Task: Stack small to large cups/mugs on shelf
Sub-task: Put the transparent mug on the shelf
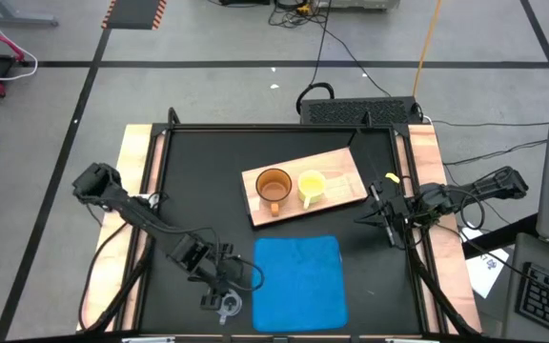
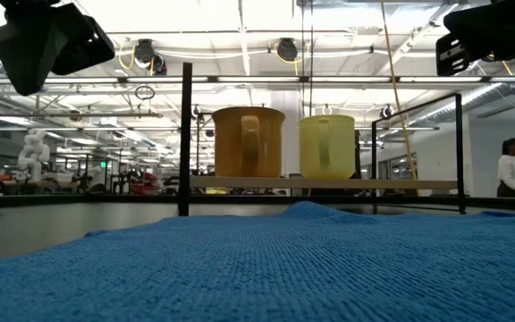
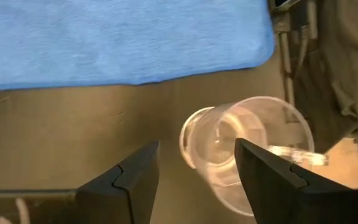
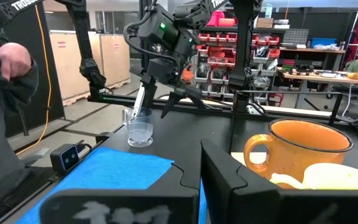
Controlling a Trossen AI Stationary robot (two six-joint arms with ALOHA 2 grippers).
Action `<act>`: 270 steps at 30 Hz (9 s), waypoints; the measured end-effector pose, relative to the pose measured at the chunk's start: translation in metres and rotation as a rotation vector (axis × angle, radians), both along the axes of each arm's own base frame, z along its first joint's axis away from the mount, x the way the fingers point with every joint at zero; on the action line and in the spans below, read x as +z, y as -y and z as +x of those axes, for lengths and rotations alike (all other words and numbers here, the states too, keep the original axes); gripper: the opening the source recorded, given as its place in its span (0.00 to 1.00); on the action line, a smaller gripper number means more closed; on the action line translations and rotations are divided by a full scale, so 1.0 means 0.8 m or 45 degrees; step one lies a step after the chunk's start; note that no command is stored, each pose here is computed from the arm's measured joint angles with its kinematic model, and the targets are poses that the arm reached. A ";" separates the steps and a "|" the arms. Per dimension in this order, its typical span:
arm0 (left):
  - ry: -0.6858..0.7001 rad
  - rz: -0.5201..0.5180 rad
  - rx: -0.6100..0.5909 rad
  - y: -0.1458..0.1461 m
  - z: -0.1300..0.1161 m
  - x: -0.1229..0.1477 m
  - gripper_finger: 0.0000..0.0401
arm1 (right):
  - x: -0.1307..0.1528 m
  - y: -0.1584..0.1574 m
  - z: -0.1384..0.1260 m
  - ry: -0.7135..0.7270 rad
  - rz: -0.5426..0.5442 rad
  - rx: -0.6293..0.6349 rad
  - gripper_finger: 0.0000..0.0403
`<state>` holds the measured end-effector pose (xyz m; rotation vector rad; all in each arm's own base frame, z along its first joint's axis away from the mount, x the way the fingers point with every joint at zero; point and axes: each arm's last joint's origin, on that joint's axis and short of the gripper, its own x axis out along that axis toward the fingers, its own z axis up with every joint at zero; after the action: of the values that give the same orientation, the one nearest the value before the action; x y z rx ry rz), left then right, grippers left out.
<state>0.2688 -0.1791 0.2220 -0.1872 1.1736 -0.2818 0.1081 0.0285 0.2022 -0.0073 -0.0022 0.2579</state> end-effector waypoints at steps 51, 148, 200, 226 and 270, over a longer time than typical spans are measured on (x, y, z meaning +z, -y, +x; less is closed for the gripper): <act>0.007 0.043 -0.007 0.024 0.005 -0.028 0.52 | -0.002 0.000 0.000 -0.018 -0.001 0.000 0.00; 0.085 0.178 -0.101 -0.013 -0.010 0.015 0.00 | -0.002 0.000 0.000 -0.022 0.009 0.001 0.00; 0.141 0.260 -0.214 -0.089 0.076 0.129 0.00 | -0.005 0.000 0.000 -0.036 -0.048 0.001 0.00; 0.306 0.321 -0.509 -0.139 0.222 0.119 0.00 | -0.005 0.000 0.000 -0.045 -0.027 0.005 0.00; 0.199 0.463 -0.369 -0.112 0.238 0.034 0.00 | -0.007 0.000 0.000 -0.070 -0.024 0.005 0.00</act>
<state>0.4589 -0.0898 0.2494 0.3205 1.0753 -0.3252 0.1077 0.0285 0.1966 -0.0187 0.0549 0.2622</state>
